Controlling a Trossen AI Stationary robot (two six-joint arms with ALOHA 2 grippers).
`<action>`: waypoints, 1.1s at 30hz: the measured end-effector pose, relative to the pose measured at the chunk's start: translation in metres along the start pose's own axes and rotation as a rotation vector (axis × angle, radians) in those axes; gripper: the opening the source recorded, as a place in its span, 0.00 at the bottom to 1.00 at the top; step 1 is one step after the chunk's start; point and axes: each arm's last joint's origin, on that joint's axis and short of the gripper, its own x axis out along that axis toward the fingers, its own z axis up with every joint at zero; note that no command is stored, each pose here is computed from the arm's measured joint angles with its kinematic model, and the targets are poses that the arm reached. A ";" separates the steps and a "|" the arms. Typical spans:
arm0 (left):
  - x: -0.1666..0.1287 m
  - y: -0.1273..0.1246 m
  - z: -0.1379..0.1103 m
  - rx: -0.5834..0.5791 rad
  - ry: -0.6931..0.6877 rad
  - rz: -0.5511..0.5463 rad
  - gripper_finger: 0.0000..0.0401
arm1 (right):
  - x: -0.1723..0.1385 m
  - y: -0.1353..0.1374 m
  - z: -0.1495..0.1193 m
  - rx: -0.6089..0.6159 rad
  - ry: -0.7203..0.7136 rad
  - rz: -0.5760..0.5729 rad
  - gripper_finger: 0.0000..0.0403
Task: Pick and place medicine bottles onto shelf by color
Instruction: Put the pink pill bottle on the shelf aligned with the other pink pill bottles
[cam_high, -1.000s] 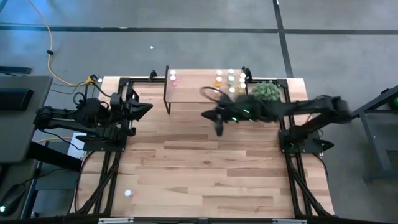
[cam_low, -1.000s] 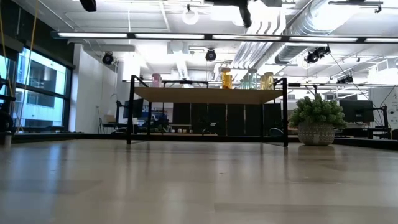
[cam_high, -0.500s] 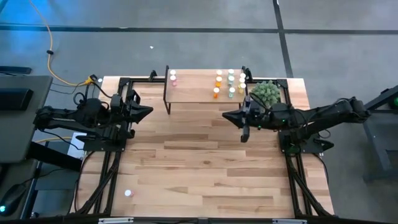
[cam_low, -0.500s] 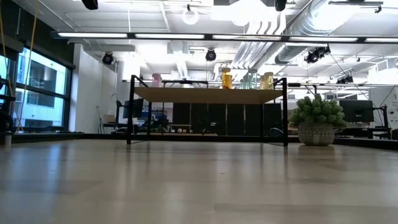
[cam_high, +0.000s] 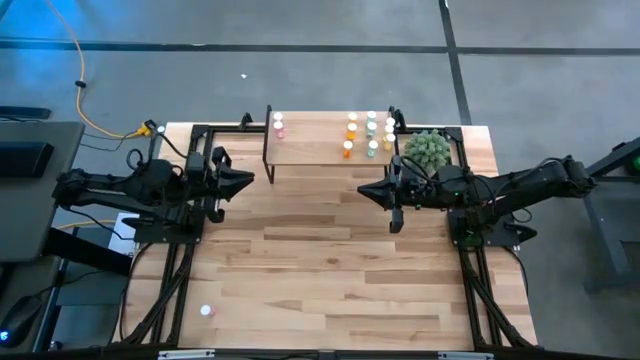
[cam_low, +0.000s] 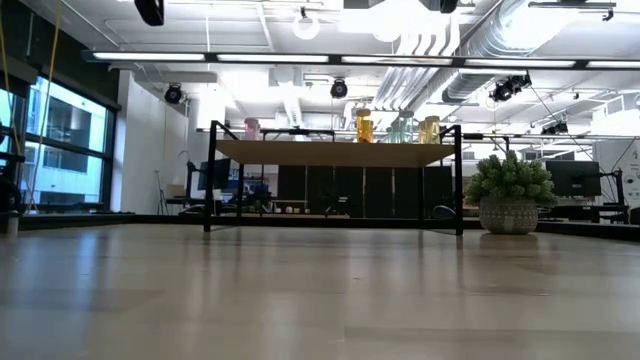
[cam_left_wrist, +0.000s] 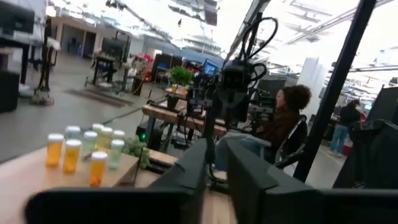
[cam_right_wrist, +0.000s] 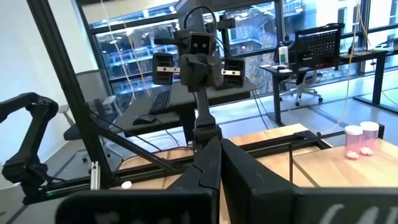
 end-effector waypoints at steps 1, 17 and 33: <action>0.001 0.000 -0.001 -0.005 0.008 0.001 0.15 | 0.000 0.000 0.000 0.000 0.001 0.000 0.00; 0.027 -0.011 0.016 -0.006 0.105 0.011 0.72 | 0.000 0.000 -0.001 -0.003 0.013 -0.001 0.00; -0.014 -0.101 -0.050 -0.259 1.579 0.164 0.71 | 0.000 -0.002 -0.011 -0.024 0.113 -0.017 0.00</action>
